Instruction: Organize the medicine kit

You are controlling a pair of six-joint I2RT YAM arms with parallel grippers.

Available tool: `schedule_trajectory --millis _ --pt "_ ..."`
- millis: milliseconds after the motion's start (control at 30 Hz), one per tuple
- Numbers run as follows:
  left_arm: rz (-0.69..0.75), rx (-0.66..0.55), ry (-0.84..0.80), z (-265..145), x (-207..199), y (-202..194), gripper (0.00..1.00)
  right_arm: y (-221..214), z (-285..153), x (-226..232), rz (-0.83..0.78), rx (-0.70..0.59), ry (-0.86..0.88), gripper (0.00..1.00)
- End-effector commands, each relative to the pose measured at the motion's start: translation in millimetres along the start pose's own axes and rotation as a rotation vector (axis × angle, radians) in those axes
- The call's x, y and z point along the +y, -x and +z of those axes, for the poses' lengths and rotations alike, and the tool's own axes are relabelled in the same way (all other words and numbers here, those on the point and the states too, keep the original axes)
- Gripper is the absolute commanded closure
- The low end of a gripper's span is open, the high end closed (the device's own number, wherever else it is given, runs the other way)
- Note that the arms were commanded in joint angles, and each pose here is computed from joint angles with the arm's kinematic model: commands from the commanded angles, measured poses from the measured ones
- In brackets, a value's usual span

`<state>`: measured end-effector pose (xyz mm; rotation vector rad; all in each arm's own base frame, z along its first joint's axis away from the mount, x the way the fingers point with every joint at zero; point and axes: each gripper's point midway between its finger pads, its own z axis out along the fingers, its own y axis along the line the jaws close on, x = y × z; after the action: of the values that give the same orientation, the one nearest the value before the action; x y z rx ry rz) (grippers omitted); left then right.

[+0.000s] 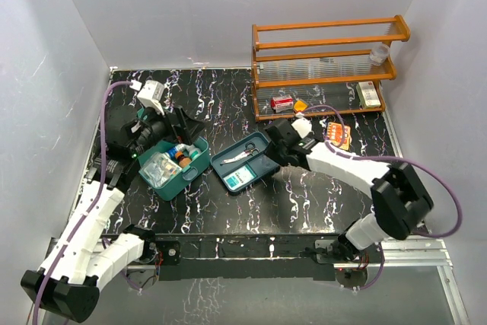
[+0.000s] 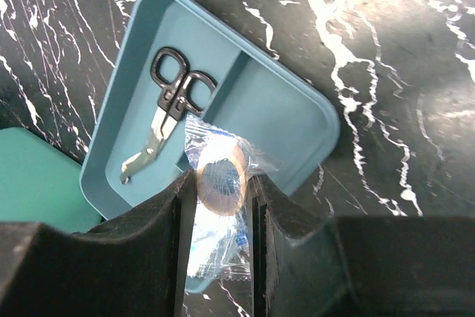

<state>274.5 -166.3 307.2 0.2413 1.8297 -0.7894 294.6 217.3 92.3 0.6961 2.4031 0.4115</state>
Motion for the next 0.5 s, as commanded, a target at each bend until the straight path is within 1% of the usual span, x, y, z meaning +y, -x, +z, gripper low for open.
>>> schedule_trajectory --millis 0,267,467 --pt "0.016 -0.028 0.016 -12.2 -1.8 5.8 0.02 19.1 8.2 35.1 0.056 -0.106 0.010 0.71" --pt "0.019 -0.013 0.032 -20.1 -1.3 1.7 0.01 10.0 26.3 19.6 0.083 -0.148 -0.143 0.73" --pt "0.011 -0.008 0.034 -18.8 0.1 -1.3 0.01 4.4 40.3 17.0 0.066 -0.140 -0.179 0.73"
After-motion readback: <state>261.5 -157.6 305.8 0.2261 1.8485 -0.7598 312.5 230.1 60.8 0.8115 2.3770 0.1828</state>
